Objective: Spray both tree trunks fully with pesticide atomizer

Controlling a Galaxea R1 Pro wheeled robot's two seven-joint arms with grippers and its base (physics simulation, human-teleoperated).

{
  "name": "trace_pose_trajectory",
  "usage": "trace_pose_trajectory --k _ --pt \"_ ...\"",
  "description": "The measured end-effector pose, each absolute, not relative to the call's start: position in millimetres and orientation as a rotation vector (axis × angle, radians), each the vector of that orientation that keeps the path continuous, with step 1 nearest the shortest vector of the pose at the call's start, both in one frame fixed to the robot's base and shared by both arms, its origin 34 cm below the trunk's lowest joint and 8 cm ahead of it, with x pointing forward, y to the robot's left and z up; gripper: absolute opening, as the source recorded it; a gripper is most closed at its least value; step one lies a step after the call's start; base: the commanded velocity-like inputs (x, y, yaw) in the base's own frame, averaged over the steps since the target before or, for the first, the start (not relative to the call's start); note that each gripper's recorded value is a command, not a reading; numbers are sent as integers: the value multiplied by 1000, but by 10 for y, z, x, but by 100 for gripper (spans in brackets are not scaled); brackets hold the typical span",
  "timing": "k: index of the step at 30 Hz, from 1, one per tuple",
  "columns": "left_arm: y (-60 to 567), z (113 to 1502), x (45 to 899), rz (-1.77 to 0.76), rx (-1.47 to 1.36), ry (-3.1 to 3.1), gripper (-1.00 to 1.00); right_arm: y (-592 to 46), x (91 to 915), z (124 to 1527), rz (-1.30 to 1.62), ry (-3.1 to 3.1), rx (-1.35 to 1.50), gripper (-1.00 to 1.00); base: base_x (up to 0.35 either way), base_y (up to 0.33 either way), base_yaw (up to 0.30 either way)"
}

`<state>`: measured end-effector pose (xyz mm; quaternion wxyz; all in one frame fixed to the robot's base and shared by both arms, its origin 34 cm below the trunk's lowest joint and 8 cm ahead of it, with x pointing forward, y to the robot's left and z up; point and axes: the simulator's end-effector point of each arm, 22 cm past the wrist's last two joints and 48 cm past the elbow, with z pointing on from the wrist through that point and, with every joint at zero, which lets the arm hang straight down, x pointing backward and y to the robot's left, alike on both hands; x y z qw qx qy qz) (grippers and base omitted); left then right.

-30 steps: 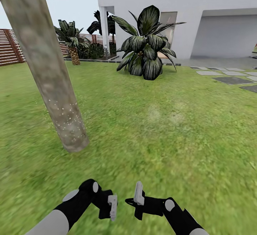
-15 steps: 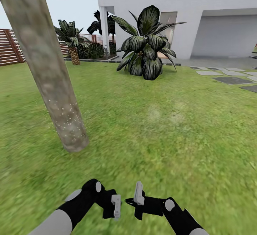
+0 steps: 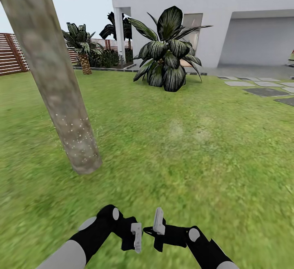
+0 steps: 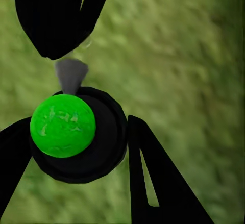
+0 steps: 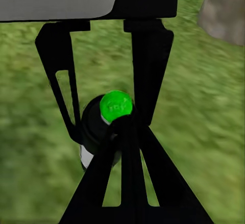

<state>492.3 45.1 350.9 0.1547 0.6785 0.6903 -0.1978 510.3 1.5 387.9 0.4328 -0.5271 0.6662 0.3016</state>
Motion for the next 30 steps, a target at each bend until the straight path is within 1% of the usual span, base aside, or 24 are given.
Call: trace_pose_trajectory --k 14,18,25,28,29,30 --pt "416 3517 4919 -571 1943 1974 -100 15 5103 3879 752 1660 -1313 -100 0 0 0" --pt "548 3486 4952 -555 1932 1998 -100 15 5102 3878 752 1660 -1314 -100 0 0 0" --pt "1500 3305 5045 -428 1927 2131 -100 15 5101 3877 752 1660 -1314 -100 0 0 0" --pt "2155 3238 5061 -330 1939 2216 -100 6 5099 3870 751 1662 -1314 -100 0 0 0" --pt "2333 3230 5060 -305 1940 2240 -100 5 5099 3870 751 1663 -1314 100 0 0 0" --pt "2637 3228 5066 -258 1935 2281 -100 1 5100 3869 751 1663 -1314 100 0 0 0"
